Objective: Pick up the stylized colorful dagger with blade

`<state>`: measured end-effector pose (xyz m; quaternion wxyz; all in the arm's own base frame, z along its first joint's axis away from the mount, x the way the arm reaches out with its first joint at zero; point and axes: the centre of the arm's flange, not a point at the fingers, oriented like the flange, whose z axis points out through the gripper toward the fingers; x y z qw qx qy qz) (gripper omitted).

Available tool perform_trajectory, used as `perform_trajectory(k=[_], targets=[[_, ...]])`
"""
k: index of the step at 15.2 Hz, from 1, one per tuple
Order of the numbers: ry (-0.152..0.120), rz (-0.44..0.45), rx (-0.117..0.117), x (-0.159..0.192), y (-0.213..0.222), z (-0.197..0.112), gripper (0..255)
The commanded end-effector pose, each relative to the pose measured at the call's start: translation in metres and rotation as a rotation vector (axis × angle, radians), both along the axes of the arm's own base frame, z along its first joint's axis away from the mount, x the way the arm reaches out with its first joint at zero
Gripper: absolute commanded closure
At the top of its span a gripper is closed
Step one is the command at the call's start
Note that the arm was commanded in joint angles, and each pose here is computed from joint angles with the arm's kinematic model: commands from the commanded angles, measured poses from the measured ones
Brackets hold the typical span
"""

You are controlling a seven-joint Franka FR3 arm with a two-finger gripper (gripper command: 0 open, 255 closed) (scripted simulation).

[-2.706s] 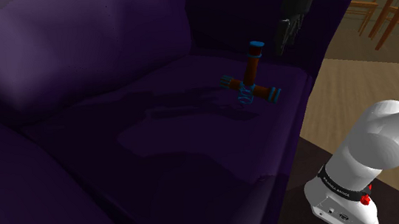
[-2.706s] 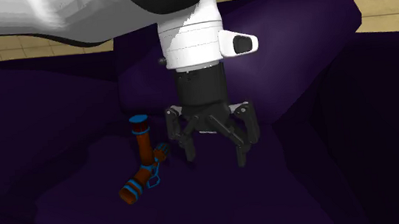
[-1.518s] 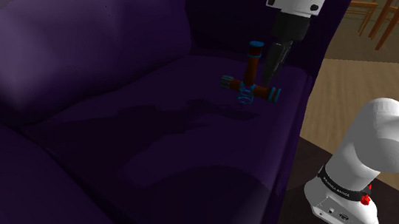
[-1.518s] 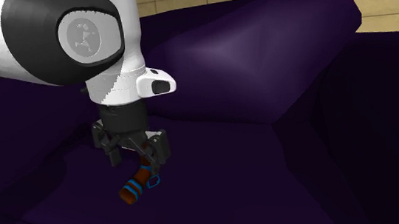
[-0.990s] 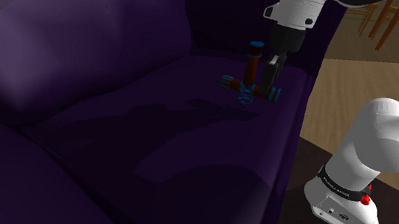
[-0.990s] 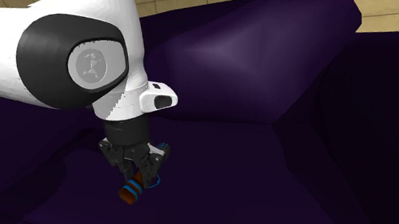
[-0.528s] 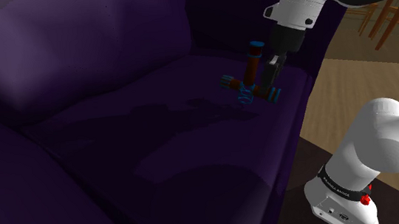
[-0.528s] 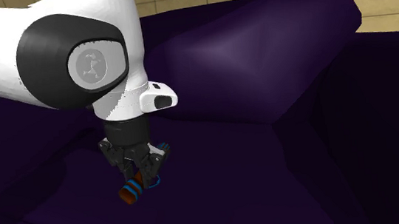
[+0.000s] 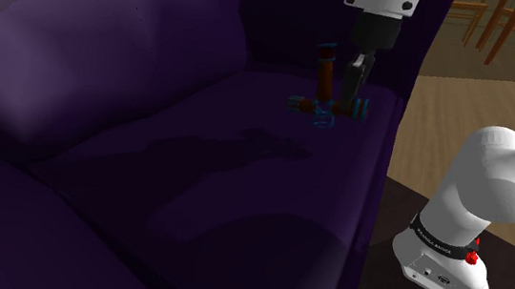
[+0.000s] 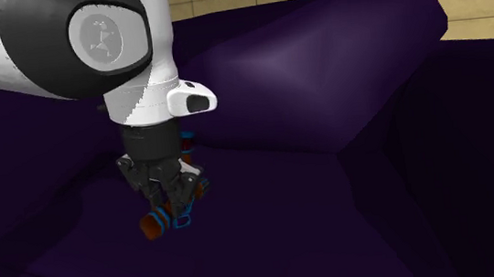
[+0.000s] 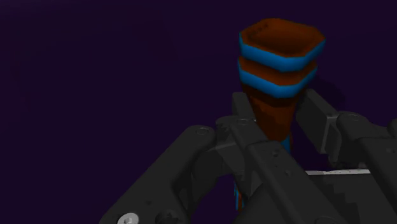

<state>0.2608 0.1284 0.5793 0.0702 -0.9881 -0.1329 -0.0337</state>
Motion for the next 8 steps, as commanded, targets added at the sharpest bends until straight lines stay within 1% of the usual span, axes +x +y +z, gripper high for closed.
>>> perform_trajectory(k=[1,8], targets=[[0.000,0.000,0.000,0.000,0.000,0.011,255],[0.000,0.000,0.000,0.000,0.000,0.048,255]])
